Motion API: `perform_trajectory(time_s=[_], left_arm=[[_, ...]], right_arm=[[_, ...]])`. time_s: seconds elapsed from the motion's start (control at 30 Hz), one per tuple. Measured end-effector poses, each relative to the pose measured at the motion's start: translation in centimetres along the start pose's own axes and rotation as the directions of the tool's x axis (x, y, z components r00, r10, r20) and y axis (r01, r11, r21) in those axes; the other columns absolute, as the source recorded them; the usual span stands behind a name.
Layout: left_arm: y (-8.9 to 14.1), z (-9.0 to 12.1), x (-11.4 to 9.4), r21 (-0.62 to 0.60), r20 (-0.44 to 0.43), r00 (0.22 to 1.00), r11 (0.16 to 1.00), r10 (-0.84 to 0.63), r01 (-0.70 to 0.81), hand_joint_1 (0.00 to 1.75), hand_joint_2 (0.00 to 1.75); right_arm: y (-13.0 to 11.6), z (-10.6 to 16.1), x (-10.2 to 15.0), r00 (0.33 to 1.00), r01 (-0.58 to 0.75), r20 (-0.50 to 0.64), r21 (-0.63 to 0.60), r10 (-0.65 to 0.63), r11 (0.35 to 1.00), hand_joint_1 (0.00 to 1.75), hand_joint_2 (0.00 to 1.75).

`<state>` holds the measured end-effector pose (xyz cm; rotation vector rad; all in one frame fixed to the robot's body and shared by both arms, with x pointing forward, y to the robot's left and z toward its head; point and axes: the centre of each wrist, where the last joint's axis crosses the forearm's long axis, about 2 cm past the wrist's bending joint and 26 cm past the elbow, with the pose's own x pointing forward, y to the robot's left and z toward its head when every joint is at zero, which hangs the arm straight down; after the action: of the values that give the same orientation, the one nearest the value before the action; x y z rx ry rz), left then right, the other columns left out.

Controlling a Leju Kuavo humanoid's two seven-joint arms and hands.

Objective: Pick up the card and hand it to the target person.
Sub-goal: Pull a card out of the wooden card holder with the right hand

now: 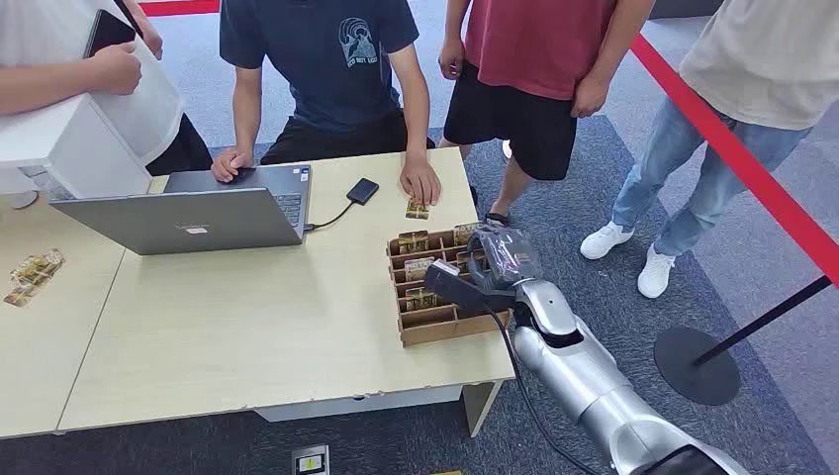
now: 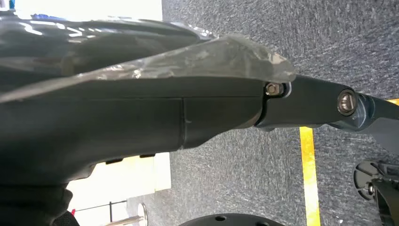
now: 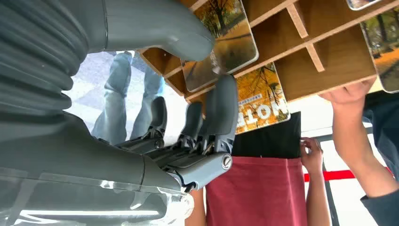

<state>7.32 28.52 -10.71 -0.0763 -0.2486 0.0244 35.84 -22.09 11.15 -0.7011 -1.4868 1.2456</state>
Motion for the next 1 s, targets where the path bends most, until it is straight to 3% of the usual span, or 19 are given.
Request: perform_trajectory(time_s=[0.3, 1.0], left_arm=[[0.01, 0.0, 0.01, -0.001, -0.001, 1.0, 1.0, -0.002, 0.002, 0.0, 0.0], [0.25, 0.02, 0.0, 0.008, -0.006, 1.0, 1.0, 0.005, -0.005, 0.0, 0.0]], right_arm=[[0.19, 0.06, -0.2, 1.0, 0.001, -0.009, 0.004, -0.001, 1.0, 0.9, 1.75], [-0.12, 0.0, 0.07, 1.0, -0.021, 0.013, -0.021, 0.021, 1.0, 0.79, 1.75]])
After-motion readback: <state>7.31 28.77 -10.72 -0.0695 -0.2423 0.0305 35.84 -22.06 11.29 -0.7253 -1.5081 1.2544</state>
